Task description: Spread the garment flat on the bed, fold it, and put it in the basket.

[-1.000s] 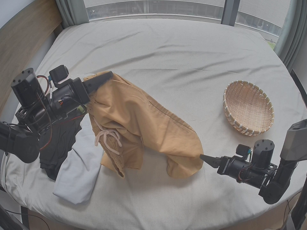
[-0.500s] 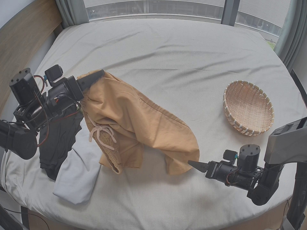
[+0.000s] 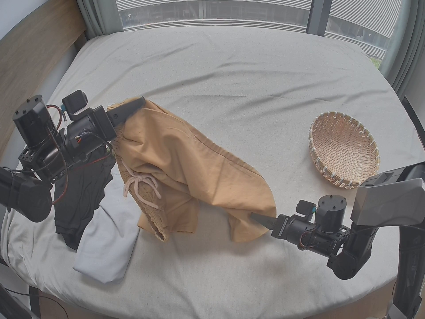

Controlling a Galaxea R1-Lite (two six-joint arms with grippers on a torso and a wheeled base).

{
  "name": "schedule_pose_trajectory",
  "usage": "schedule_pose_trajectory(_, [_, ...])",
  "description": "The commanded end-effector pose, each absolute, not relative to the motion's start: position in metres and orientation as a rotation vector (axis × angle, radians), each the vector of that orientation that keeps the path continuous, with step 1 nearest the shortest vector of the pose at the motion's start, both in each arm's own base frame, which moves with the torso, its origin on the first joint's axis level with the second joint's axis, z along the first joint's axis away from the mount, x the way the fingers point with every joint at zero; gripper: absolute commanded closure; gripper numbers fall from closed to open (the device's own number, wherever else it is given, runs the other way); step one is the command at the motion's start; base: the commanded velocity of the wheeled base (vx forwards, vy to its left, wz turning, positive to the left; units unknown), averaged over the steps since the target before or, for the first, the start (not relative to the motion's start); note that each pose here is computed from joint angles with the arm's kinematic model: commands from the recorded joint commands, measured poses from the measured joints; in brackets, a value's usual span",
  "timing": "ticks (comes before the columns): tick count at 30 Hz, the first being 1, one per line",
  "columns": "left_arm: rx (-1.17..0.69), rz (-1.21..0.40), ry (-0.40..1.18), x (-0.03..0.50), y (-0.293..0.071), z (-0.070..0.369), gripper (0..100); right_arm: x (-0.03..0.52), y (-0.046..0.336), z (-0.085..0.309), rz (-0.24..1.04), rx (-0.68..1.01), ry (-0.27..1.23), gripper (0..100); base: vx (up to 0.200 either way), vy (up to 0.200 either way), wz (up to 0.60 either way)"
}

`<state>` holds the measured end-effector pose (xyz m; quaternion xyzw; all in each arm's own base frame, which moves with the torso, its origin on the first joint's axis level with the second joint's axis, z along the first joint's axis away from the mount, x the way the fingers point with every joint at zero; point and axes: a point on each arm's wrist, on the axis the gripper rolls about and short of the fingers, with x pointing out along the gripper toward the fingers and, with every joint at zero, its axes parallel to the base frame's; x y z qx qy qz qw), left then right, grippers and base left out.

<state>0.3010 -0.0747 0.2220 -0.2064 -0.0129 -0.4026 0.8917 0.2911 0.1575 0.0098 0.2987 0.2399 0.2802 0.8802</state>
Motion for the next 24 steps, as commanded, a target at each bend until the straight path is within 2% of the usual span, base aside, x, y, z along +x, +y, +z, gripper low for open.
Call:
schedule_pose_trajectory(1, [-0.43, -0.835, -0.027, 0.301, -0.075, 0.222, 100, 0.292, 0.155, 0.019, 0.586, 0.642, 0.473, 100, 0.0, 0.0, 0.0])
schedule_pose_trajectory(10, [-0.504, -0.902, 0.026, 0.284, -0.091, 0.227, 100, 0.255, 0.131, 0.092, 0.637, 0.675, 0.311, 100, 0.0, 0.0, 0.0])
schedule_pose_trajectory(13, [-0.553, -0.937, 0.096, 0.268, -0.1, 0.229, 100, 0.239, 0.116, 0.116, 0.646, 0.687, 0.241, 100, 0.0, 0.0, 0.0])
schedule_pose_trajectory(14, [-0.553, -0.937, 0.096, 0.268, -0.1, 0.229, 100, 0.239, 0.116, 0.116, 0.646, 0.687, 0.241, 100, 0.0, 0.0, 0.0])
schedule_pose_trajectory(16, [-0.555, -0.982, 0.175, 0.252, -0.104, 0.23, 100, 0.216, 0.101, 0.141, 0.693, 0.695, 0.165, 100, 0.0, 0.0, 0.0])
schedule_pose_trajectory(24, [-0.484, -1.036, 0.226, 0.236, -0.106, 0.222, 100, 0.187, 0.087, 0.18, 0.717, 0.695, 0.101, 100, 0.0, 0.0, 0.0])
